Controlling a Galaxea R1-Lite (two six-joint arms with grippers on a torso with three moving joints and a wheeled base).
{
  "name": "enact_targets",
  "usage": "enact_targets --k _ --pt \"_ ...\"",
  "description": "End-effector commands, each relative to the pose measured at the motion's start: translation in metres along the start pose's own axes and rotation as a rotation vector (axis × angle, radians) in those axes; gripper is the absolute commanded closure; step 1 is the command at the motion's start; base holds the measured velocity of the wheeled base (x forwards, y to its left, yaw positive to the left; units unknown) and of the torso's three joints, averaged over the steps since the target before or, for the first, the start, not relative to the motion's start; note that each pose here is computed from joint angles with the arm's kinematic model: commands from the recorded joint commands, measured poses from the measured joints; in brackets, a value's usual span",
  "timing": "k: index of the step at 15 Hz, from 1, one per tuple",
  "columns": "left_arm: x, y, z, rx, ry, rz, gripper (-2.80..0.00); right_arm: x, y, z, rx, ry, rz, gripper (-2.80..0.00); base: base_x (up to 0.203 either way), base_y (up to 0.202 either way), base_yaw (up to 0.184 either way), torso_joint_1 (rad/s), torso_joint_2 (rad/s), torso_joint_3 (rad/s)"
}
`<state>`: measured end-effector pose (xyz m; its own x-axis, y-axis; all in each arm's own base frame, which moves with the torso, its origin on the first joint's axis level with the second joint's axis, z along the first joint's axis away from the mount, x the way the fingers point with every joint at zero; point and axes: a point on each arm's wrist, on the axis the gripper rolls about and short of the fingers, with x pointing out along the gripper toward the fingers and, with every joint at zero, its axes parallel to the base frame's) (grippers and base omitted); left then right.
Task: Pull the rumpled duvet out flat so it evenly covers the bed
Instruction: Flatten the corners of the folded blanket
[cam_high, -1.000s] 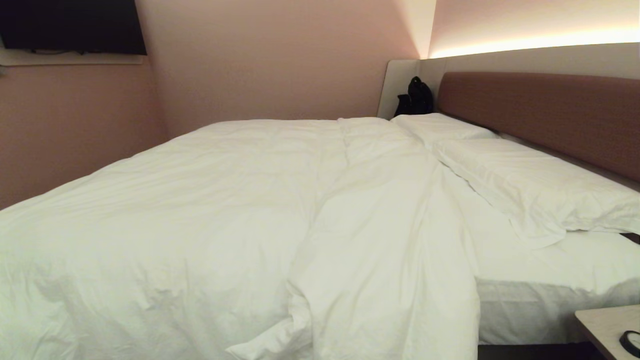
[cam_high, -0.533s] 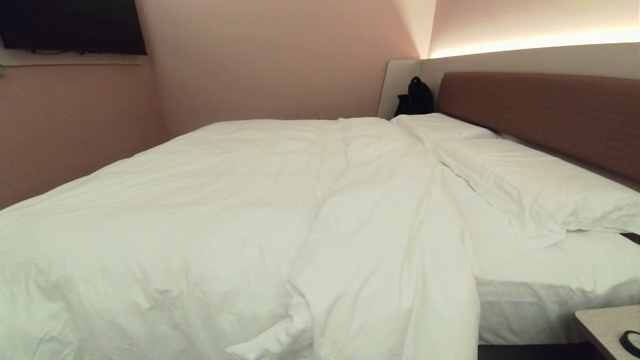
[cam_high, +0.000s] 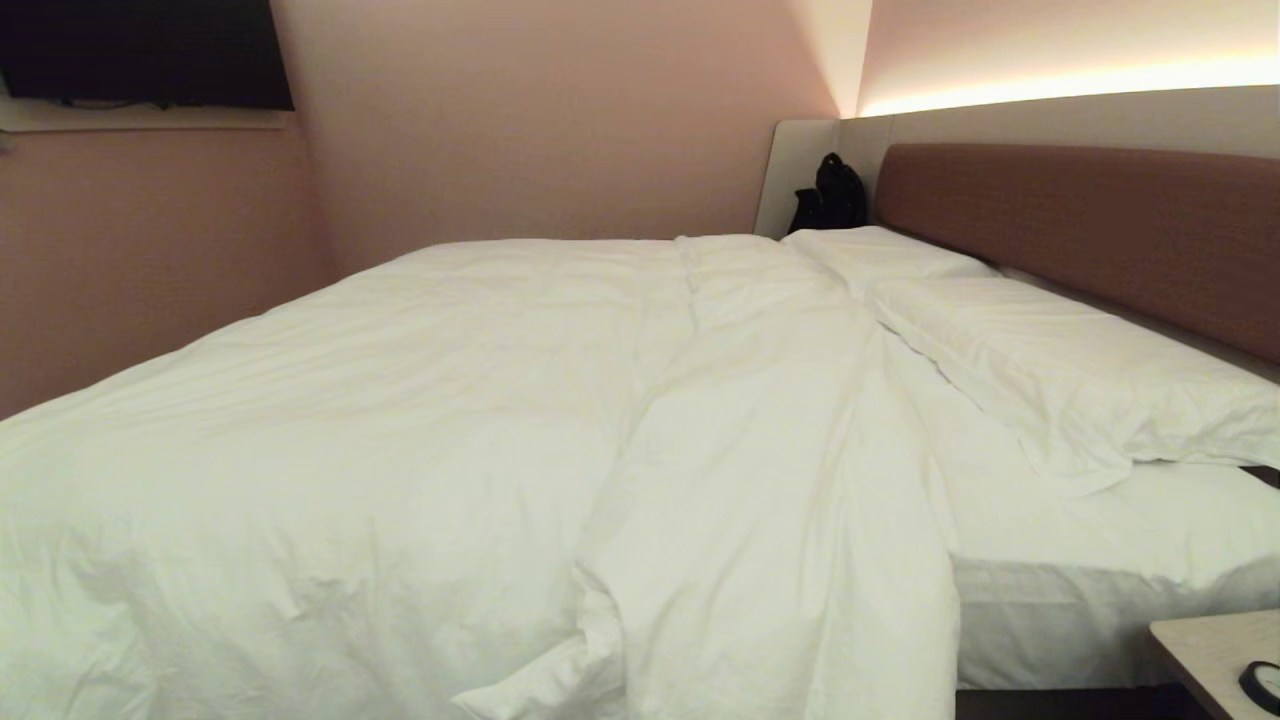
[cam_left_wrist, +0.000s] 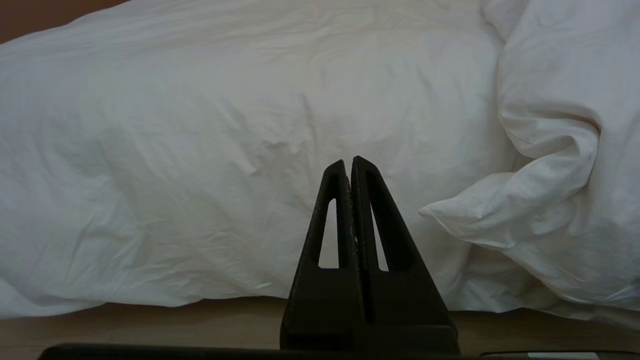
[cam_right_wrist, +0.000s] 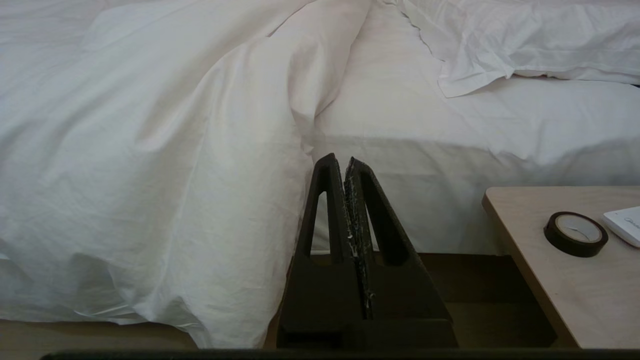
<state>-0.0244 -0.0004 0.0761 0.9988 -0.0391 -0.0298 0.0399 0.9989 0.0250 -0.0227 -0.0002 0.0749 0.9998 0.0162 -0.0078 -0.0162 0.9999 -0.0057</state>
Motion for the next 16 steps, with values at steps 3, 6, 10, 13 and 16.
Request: enact_targets --k 3,6,10,13,16 --pt "0.0000 0.0001 0.0002 -0.001 0.000 0.002 0.00 0.0000 0.0000 0.0000 -0.002 0.000 0.001 0.00 0.000 0.000 0.000 0.000 0.00 0.000" --pt "0.0001 0.0000 -0.0002 -0.001 0.002 0.002 0.00 0.0000 0.0000 0.0000 -0.002 0.000 0.001 0.00 0.000 0.000 0.000 0.000 0.00 0.000" --pt "0.0001 0.0000 -0.0002 -0.001 0.002 0.002 0.00 0.0000 0.0000 0.0000 -0.001 0.000 0.001 0.00 0.000 0.000 0.000 0.000 0.00 0.000" --pt "0.0000 0.0000 -0.0003 -0.001 0.001 0.002 0.00 0.0000 0.0000 0.0000 -0.002 0.000 0.001 0.00 0.000 0.000 0.000 0.000 0.00 0.000" --pt "0.0001 0.0000 -0.0002 -0.001 0.002 0.002 0.00 0.0000 0.0000 0.0000 0.000 0.000 0.001 0.00 0.000 0.000 0.000 0.000 0.00 0.000"
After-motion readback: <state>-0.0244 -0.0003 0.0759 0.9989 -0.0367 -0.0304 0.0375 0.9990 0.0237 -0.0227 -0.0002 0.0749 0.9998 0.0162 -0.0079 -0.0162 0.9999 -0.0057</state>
